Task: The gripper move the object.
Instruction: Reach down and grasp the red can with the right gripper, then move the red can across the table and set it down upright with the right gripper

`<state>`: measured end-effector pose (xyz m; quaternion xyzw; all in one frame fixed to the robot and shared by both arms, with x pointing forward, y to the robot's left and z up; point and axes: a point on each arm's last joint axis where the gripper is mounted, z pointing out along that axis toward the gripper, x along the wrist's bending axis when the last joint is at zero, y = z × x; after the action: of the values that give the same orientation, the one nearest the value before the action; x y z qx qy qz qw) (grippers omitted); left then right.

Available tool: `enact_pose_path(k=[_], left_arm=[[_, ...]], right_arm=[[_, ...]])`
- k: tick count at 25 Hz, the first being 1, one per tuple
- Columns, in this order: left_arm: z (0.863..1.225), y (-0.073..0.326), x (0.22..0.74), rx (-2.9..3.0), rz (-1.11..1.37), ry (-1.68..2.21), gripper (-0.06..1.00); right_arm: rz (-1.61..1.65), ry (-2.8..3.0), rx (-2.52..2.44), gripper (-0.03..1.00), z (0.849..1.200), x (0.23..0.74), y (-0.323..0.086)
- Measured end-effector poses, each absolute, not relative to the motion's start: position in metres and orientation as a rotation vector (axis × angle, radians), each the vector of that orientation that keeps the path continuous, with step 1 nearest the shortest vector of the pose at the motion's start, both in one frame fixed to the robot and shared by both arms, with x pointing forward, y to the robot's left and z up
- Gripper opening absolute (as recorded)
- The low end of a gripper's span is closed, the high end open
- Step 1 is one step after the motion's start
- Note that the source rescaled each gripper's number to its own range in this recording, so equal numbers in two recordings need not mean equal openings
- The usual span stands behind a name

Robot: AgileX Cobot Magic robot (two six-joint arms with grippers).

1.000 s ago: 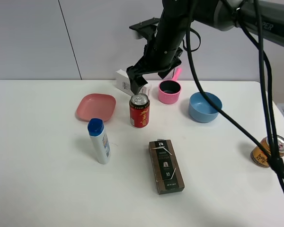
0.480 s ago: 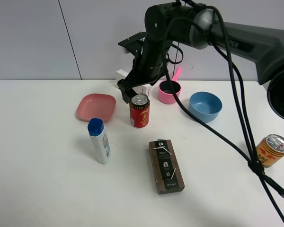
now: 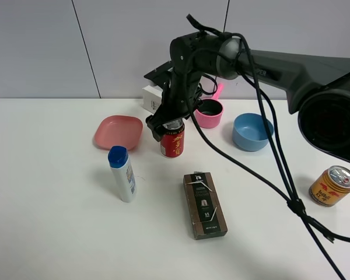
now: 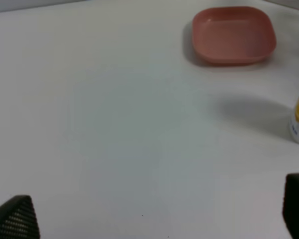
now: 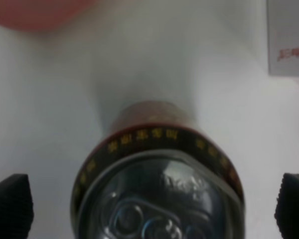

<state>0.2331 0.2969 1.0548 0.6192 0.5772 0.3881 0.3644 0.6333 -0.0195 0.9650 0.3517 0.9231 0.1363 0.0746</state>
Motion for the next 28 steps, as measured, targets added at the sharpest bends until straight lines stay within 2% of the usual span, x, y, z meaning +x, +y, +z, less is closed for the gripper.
enact_pose_path(k=[12, 15, 18, 21, 23, 25, 26, 28], left_arm=[[1.055, 0.297, 0.233, 1.593, 0.998, 1.485, 1.0], [1.055, 0.297, 0.233, 1.593, 0.998, 1.485, 1.0], [1.055, 0.297, 0.233, 1.593, 0.998, 1.485, 1.0], [1.055, 0.297, 0.233, 1.593, 0.998, 1.485, 1.0], [1.055, 0.297, 0.233, 1.593, 0.998, 1.485, 1.0], [1.055, 0.297, 0.233, 1.593, 0.998, 1.485, 1.0], [1.055, 0.297, 0.233, 1.593, 0.998, 1.485, 1.0], [1.055, 0.297, 0.233, 1.593, 0.998, 1.485, 1.0]], right_arm=[[0.398, 2.765, 1.048, 0.95, 0.94, 0.64, -0.016], [0.39, 2.77, 1.05, 0.89, 0.937, 0.64, -0.016], [0.388, 2.771, 1.05, 0.78, 0.937, 0.64, -0.016], [0.388, 2.771, 1.05, 0.61, 0.937, 0.64, -0.016], [0.388, 2.771, 1.05, 0.4, 0.937, 0.64, -0.016], [0.387, 2.771, 1.05, 0.08, 0.937, 0.64, -0.016], [0.388, 2.772, 1.05, 0.0, 0.937, 0.64, -0.015], [0.388, 2.772, 1.05, 0.0, 0.937, 0.64, -0.015]])
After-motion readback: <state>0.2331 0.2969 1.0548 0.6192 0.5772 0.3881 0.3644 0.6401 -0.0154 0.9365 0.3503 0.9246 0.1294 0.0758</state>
